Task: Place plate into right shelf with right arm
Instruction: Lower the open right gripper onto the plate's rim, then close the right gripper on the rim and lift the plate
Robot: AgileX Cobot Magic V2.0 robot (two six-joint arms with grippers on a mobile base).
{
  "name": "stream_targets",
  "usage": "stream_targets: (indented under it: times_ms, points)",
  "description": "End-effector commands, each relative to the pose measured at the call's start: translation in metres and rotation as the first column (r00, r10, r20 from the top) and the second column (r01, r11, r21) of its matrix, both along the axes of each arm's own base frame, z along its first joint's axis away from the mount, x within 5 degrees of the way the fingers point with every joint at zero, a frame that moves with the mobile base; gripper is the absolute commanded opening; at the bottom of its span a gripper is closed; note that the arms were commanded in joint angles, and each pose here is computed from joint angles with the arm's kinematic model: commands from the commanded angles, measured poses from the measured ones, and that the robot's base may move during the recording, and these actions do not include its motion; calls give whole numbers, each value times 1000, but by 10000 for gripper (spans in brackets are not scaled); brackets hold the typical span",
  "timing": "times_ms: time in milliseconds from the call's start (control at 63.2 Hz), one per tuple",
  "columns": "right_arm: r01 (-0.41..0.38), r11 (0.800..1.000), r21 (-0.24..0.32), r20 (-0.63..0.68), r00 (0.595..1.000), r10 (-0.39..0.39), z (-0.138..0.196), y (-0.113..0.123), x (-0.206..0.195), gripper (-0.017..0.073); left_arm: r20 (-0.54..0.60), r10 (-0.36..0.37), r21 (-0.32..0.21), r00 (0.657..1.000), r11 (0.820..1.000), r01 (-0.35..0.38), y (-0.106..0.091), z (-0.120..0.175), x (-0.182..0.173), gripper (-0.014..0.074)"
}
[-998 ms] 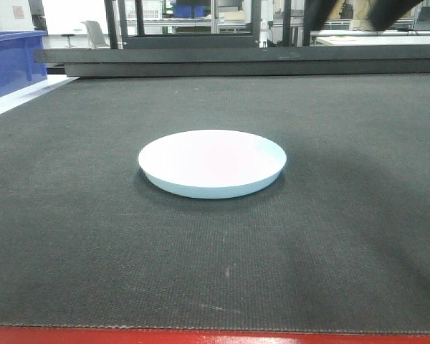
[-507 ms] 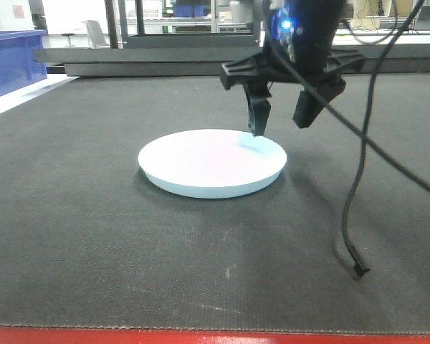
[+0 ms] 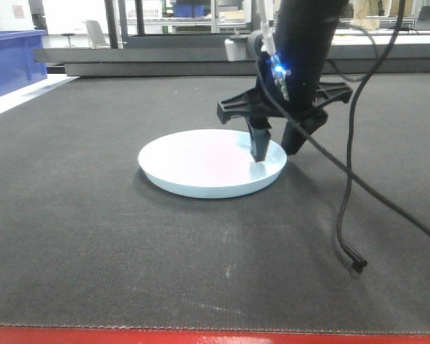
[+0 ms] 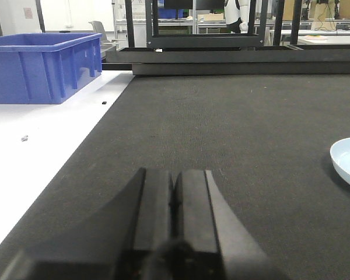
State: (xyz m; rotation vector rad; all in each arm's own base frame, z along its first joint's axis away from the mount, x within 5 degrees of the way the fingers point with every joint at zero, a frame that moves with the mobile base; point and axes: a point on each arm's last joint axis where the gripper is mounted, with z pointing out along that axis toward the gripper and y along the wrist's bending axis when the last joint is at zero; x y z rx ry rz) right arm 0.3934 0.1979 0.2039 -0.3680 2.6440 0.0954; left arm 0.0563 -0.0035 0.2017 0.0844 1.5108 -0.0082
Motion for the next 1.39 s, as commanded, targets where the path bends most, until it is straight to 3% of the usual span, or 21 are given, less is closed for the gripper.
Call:
stream_targets:
  times_ms: [0,127,222,443,665,902,1124,1378]
  points:
    - [-7,999,41,112,994,3,32,-1,5,229,90,19,-12,996,1000,-18,2,6,-1,-47]
    - [-6,999,36,106,994,3,29,-1,6,159,90,19,-12,996,1000,-18,2,6,-1,-47]
    - [-7,999,40,115,993,3,33,-2,5,39,90,19,-12,996,1000,-18,2,6,-1,-47]
    - [-4,997,73,184,983,-9,72,-11,-7,54,90,19,-12,996,1000,-18,2,6,-1,-47]
    - [4,992,124,327,944,-45,120,-50,-46,54,90,19,-12,996,1000,-18,2,6,-1,-47]
    - [17,993,116,406,912,-64,129,-101,-110,54,90,19,-12,996,1000,-18,2,6,-1,-47]
    - [-13,987,157,520,851,-72,130,-129,-181,54,90,19,-12,996,1000,-18,2,6,-1,-47]
    - [-56,974,219,666,738,-107,139,-154,-254,54,90,19,-12,996,1000,-18,2,6,-1,-47]
